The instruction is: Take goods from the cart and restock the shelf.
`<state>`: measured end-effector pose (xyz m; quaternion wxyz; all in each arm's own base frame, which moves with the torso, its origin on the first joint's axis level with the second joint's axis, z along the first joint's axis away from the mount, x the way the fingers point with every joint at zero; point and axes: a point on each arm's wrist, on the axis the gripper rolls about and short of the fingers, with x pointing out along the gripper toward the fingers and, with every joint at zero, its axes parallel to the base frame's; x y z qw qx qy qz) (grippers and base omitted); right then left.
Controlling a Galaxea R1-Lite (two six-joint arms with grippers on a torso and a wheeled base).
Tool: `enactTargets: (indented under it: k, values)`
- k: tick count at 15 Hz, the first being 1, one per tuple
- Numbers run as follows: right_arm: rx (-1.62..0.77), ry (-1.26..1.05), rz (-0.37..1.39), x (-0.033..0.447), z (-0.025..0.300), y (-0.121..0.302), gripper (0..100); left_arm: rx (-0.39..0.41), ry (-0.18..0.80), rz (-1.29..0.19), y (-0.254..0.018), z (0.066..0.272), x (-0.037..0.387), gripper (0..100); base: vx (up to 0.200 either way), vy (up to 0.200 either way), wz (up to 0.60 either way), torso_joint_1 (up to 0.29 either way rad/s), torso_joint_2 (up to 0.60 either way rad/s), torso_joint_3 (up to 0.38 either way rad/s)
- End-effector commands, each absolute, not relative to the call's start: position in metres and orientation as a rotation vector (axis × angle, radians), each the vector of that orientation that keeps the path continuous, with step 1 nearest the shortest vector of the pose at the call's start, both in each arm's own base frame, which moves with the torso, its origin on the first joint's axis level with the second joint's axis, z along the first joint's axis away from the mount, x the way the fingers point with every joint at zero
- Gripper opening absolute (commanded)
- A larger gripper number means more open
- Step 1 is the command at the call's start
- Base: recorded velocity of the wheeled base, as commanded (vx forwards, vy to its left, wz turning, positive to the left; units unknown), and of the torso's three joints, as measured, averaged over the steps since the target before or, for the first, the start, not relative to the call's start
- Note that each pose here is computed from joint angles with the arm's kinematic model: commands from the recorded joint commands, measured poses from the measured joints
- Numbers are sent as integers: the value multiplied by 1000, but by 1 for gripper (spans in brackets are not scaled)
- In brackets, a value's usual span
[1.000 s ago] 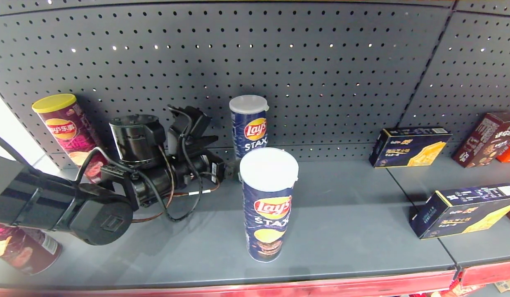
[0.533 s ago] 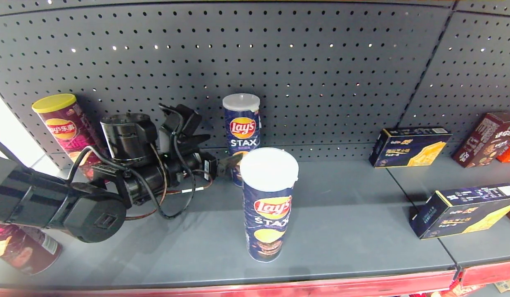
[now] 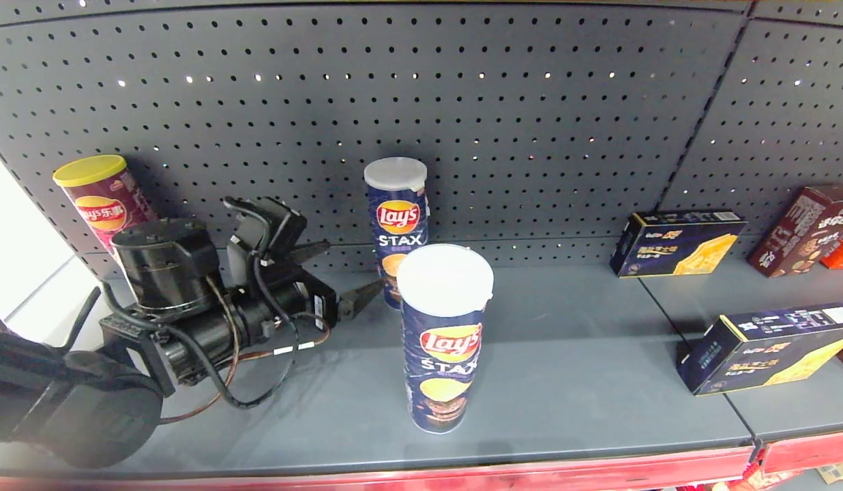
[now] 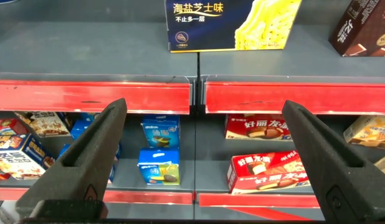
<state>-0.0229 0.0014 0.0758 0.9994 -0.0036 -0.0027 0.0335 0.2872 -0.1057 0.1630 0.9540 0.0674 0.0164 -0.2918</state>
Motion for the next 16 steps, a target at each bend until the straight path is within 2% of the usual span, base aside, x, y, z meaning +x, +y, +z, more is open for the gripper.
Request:
enactTargets:
  k: [1, 5, 8, 16]
  values:
    - [-8, -5, 67, -23, 76, 1, 100, 139, 39, -532, -99, 163, 280, 100, 0, 0, 0, 0, 0, 0]
    - [-8, -5, 67, -23, 76, 1, 100, 155, 53, -362, -95, 164, 286, 100, 0, 0, 0, 0, 0, 0]
    - [-8, -5, 67, -23, 76, 1, 100, 183, 100, -239, -97, 158, 302, 100, 0, 0, 0, 0, 0, 0]
    - [-8, -5, 67, -23, 76, 1, 100, 183, 105, -253, -109, 150, 325, 100, 0, 0, 0, 0, 0, 0]
